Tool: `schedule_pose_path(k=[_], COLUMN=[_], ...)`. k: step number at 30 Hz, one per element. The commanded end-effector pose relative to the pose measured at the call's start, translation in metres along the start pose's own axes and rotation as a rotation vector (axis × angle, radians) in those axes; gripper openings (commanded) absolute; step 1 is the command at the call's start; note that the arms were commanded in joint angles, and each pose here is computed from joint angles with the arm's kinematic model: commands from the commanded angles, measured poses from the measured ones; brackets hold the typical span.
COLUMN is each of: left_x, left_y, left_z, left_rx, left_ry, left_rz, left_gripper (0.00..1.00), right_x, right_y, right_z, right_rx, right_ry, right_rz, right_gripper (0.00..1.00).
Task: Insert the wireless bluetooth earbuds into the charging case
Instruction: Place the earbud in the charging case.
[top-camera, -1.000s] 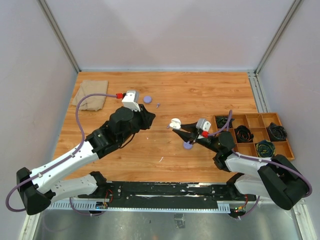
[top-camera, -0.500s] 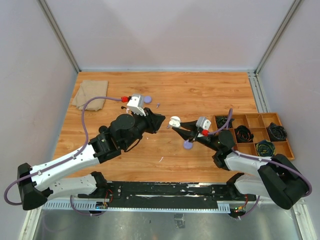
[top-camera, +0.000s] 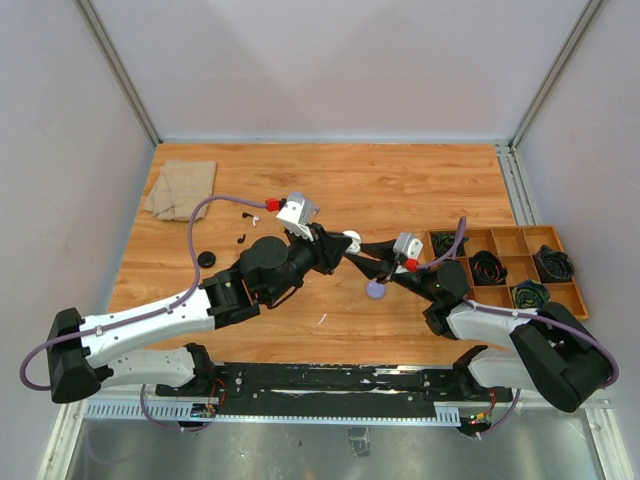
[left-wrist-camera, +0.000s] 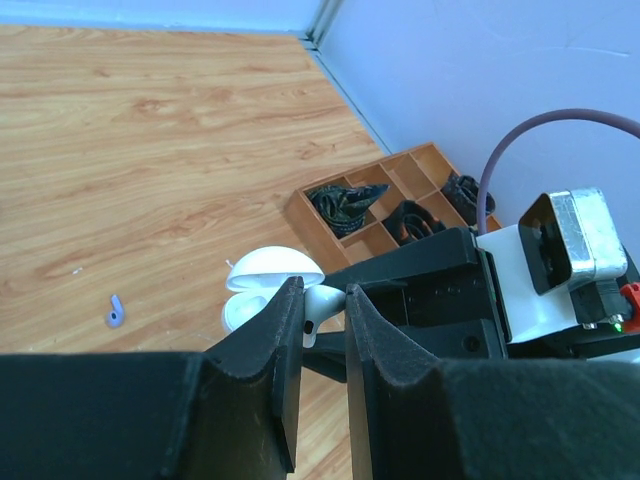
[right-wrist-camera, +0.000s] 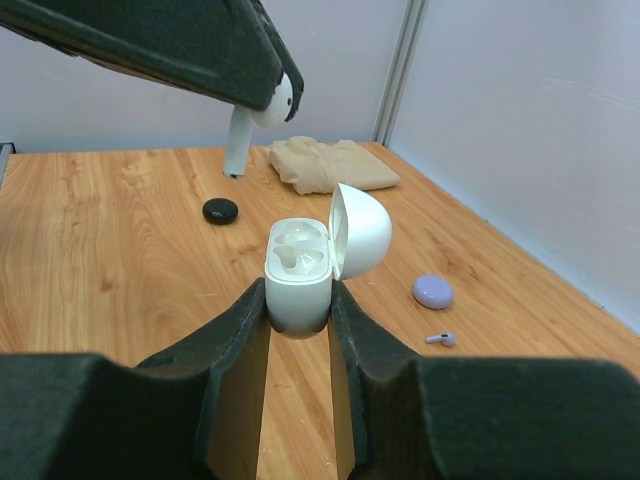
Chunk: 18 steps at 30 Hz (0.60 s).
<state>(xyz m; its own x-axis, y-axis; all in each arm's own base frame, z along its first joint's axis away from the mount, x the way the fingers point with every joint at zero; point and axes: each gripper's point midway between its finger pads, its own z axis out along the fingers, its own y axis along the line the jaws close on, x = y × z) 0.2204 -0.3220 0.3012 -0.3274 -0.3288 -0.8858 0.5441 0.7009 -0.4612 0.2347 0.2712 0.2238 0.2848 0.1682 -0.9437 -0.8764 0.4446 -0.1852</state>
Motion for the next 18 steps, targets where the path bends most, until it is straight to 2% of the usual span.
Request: schedule_pose_path(k=[1, 18], left_x=[-0.008, 0.007], left_y=[-0.003, -0.003], left_z=[0.004, 0.017], left_rx=[-0.001, -0.008], left_ry=[-0.060, -0.049], left_rz=[0.022, 0.078], left_gripper=[0.11, 0.11], right_x=[-0.029, -0.035], right_y=[-0.007, -0.005], right_z=[0.006, 0.003], right_rx=[0.003, 0.001], right_ry=[-0.095, -0.110], right_rz=[-0.045, -0.051], right_gripper=[0.02, 0.02])
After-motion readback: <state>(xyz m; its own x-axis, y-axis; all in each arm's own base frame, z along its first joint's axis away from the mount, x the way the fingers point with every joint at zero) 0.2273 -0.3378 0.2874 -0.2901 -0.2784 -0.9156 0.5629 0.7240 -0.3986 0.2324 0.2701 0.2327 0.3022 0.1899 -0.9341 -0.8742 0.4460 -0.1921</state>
